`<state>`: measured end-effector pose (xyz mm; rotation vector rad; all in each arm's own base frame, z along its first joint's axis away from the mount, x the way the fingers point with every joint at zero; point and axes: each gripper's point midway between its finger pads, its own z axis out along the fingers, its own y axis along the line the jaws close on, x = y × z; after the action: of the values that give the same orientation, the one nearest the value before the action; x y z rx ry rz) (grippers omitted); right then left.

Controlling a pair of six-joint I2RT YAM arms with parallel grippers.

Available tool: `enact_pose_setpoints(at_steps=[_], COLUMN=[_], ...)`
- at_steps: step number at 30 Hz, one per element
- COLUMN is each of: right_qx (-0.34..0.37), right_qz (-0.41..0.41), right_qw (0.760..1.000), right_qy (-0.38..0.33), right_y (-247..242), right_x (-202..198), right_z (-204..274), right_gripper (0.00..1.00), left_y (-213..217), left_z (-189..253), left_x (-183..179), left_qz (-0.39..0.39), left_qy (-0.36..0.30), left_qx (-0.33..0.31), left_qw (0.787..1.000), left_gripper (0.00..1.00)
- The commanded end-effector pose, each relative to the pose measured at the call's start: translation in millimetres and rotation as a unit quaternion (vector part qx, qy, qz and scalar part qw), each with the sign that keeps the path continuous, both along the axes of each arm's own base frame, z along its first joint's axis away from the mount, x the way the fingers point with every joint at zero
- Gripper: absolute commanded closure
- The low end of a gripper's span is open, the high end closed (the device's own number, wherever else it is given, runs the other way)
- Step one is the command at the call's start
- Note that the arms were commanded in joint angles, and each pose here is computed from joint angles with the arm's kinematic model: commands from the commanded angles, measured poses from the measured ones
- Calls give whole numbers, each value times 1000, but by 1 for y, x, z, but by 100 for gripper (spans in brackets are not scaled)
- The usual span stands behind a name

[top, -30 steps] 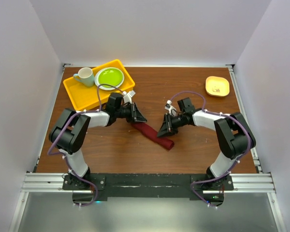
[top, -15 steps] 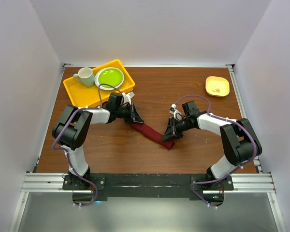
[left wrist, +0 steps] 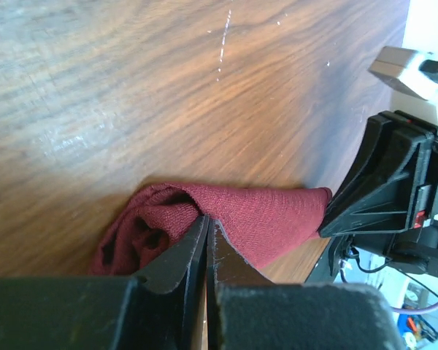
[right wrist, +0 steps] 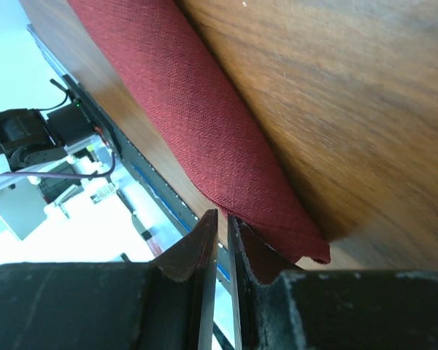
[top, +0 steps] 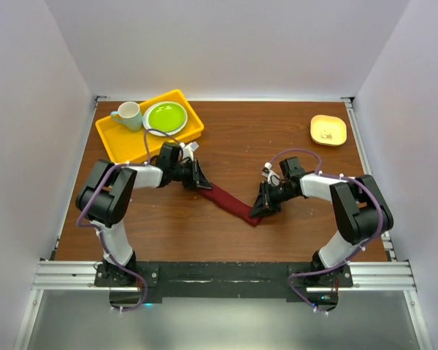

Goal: Fold the napkin, place the utensils inside, and roll it up
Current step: Roll the napkin with the utensil

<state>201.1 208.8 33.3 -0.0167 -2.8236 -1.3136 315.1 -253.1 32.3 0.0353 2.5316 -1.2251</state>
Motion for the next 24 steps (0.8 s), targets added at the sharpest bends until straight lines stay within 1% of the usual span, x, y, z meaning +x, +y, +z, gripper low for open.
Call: enact_pose_setpoints(at_steps=[1, 3, 6, 8, 11, 15, 19, 20, 24], right_qx=[-30, -25, -16, -16, -20, -29, -47, -51, -59], right_qz=[2, 6, 8, 10, 9, 6, 3, 4, 13], right_qw=[999, 999, 998, 998, 998, 998, 998, 998, 997], right_qy=[-41, -45, -59, -66, -62, -51, -46, -48, -43], right_y=[-6, -3, -2, -2, -4, -7, -14, -15, -16], right_x=[18, 21, 22, 22, 21, 18, 18, 20, 28], right_z=[1, 15, 35, 42, 36, 19, -1, -5, -14], right_gripper=[85, 84, 84, 83, 82, 83, 83, 83, 84], left_y=[14, 12, 9, 8, 7, 9, 12, 13, 15], left_z=[-5, 6, 32, 42, 46, 30, 6, -8, -13], left_x=[29, 33, 33, 31, 27, 22, 22, 22, 44], left_qz=[19, 19, 20, 19, 17, 15, 19, 20, 25], left_qy=[-37, -45, -60, -63, -55, -38, -22, -7, -25], left_qx=[34, 33, 15, 7, 0, 7, 16, 28, 49], left_qw=[999, 998, 998, 998, 998, 999, 999, 999, 998], left_gripper=[92, 92, 92, 91, 91, 91, 91, 91, 91])
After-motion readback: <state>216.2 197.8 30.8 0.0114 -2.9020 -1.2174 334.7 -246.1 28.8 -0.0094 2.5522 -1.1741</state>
